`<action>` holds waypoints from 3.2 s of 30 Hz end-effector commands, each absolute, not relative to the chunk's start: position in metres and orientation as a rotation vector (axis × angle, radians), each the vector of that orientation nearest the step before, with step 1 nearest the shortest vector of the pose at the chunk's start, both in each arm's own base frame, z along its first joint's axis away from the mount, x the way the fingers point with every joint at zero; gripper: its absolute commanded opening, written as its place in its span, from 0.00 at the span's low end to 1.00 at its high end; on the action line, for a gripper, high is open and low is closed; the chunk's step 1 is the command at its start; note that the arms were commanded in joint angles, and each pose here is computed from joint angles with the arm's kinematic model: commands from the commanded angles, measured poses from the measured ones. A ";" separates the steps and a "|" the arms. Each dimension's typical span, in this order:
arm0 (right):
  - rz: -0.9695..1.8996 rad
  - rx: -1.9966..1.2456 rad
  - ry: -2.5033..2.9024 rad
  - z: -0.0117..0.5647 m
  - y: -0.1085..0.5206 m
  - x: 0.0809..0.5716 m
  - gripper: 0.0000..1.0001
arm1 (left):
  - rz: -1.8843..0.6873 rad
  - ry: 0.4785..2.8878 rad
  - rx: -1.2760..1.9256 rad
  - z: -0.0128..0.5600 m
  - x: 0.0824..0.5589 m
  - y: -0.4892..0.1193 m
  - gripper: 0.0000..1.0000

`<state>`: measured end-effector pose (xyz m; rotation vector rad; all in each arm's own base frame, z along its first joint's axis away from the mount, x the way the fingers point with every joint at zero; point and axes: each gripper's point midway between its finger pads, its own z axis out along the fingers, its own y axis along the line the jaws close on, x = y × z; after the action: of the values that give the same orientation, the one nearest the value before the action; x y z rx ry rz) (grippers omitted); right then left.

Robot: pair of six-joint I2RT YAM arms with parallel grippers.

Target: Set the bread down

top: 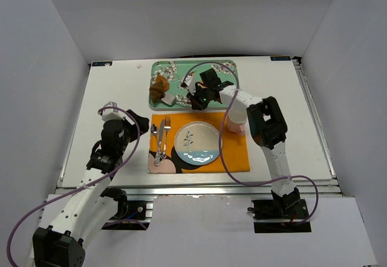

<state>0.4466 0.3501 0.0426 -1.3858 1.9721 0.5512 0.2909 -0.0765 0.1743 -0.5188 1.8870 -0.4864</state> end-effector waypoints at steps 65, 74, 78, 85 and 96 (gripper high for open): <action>0.613 -1.366 1.741 0.146 0.296 0.345 0.00 | -0.529 1.806 -0.521 0.195 0.294 -0.077 0.84; 0.590 -1.387 1.774 0.133 0.266 0.304 0.00 | -0.547 1.795 -0.519 0.196 0.294 -0.079 0.84; 0.578 -1.390 1.796 0.125 0.252 0.286 0.00 | -0.556 1.792 -0.521 0.195 0.293 -0.080 0.84; 0.546 -1.395 1.813 0.118 0.226 0.252 0.00 | -0.562 1.802 -0.516 0.192 0.291 -0.081 0.84; 0.616 -1.460 1.947 0.077 0.186 0.178 0.00 | -0.584 1.814 -0.511 0.185 0.290 -0.085 0.84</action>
<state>0.1914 0.1878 0.0764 -1.4384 1.9601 0.5701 0.2900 -0.0824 0.1799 -0.5189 1.8372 -0.5544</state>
